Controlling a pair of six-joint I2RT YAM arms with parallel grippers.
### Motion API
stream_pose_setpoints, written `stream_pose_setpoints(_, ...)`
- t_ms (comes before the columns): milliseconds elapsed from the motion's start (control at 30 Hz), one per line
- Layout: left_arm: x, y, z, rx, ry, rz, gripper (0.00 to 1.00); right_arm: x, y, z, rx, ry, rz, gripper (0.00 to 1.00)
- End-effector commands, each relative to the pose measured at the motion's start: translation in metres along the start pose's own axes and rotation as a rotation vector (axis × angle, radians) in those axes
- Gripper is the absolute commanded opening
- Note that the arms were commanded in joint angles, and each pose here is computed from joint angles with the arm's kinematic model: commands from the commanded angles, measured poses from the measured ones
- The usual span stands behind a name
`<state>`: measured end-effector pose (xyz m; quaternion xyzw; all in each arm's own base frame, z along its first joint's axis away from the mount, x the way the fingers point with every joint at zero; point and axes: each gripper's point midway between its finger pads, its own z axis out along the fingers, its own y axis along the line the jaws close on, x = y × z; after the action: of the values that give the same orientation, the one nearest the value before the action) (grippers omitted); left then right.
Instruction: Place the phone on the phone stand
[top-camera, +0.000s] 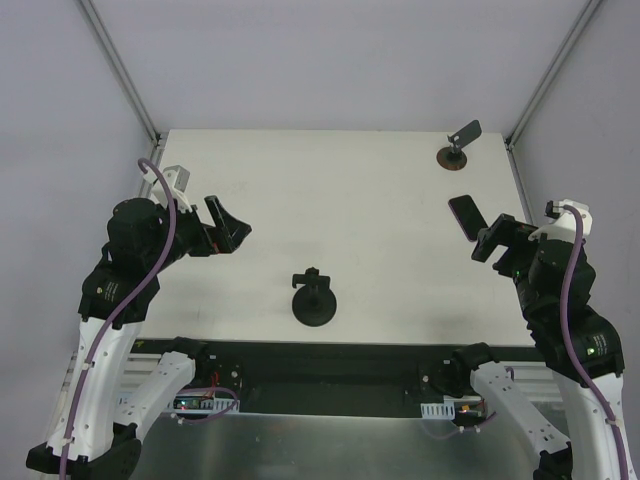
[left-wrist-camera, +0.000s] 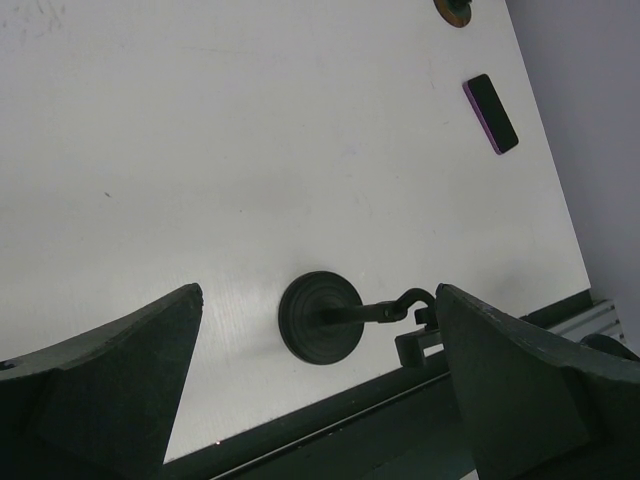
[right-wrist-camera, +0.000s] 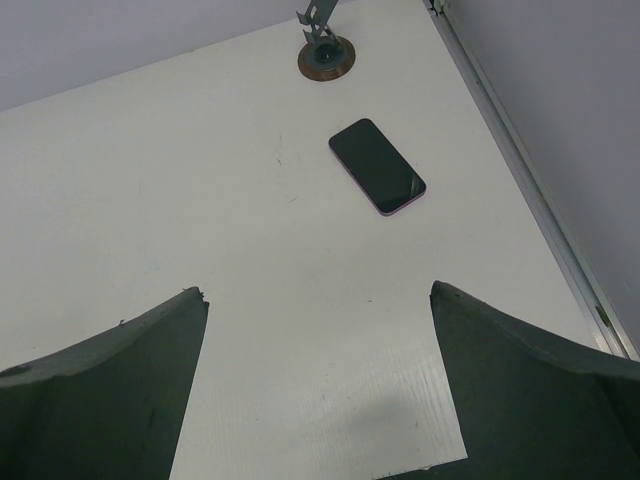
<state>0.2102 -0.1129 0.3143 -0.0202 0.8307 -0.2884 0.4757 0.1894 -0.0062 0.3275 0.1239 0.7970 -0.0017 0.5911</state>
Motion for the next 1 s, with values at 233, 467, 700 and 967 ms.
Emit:
stream_pose_setpoints(233,-0.009,-0.010,-0.005,0.038,-0.012,0.026,0.99,-0.004,0.002,0.000,-0.003,-0.006,0.015,0.96)
stream_pose_setpoints(467,-0.007,-0.008,-0.005,0.032,-0.009,0.029,0.99,-0.002,0.005,0.003,-0.011,0.011,0.010,0.96)
stream_pose_setpoints(700,-0.008,-0.008,-0.005,0.034,-0.008,0.034,0.99,-0.002,0.006,0.003,-0.013,0.010,0.011,0.96)
stream_pose_setpoints(967,0.007,-0.022,0.000,0.136,0.076,0.052,0.99,0.025,0.069,0.008,-0.343,0.171,-0.076,0.96)
